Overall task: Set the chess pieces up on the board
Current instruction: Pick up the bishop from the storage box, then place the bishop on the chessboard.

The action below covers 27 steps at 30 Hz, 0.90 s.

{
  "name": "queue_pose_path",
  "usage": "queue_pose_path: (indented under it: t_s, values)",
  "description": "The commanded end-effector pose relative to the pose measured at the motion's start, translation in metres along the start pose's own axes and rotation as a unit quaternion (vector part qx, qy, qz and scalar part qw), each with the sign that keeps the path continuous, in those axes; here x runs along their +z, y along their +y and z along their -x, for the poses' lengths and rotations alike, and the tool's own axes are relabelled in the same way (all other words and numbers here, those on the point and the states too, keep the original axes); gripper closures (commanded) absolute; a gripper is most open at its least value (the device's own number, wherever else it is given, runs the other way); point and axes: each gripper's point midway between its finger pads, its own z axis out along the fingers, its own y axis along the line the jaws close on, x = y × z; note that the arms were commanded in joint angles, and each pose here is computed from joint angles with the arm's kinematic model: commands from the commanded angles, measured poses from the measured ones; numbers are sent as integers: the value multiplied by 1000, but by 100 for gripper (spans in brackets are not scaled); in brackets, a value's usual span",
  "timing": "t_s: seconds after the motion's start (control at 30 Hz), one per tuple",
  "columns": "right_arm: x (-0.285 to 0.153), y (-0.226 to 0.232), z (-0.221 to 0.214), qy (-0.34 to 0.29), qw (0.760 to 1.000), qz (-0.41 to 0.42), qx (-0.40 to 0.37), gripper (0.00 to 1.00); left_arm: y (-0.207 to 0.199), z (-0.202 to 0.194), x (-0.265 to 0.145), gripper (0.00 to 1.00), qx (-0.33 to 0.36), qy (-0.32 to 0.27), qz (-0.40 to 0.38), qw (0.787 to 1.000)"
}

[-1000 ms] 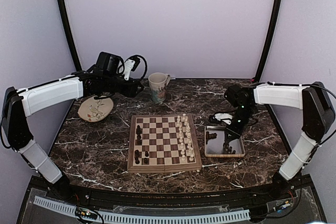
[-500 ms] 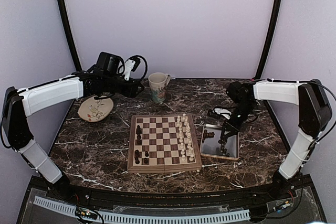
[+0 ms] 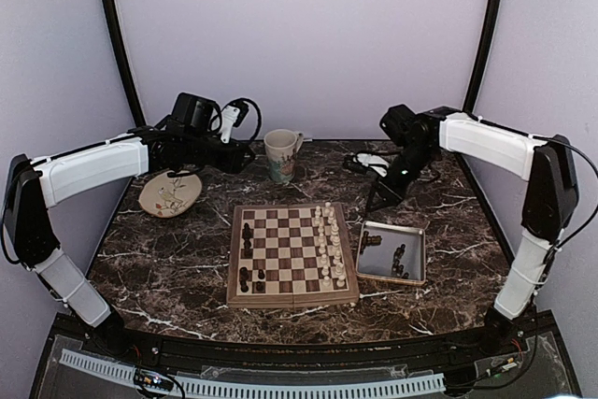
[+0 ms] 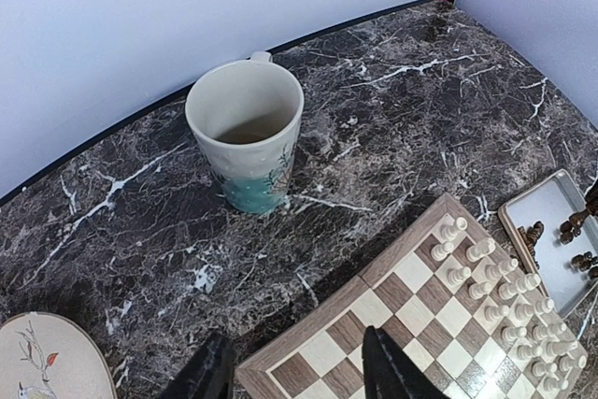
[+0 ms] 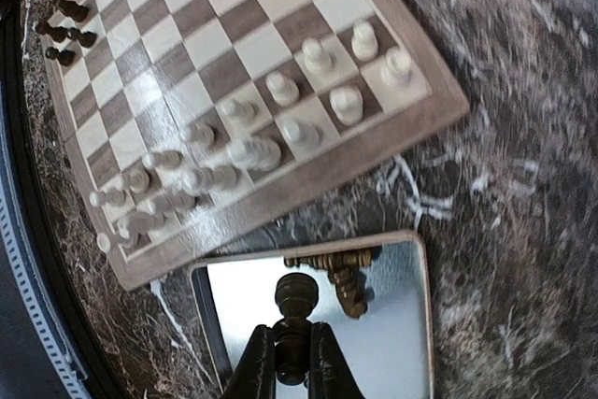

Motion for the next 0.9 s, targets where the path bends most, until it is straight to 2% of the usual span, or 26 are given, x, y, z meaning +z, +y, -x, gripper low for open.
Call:
queue_pose_path:
  t_s: [0.0,0.23,0.4,0.63,0.87]
  values:
    - [7,29,43,9,998,-11,-68,96,8,17,-12,51,8,-24,21,999]
    - [47,82,95,34,984,-16,-176,95,14,16,-14,51,4,-22,39,999]
    - [90,106,105,70,969,-28,-235,95,15,21,-21,50,5,-30,45,999]
    - [127,126,109,91,961,-10,-261,94,13,24,-24,50,10,-35,39,999]
    - [124,133,111,83,961,-4,-263,75,11,22,-21,50,10,-30,31,999]
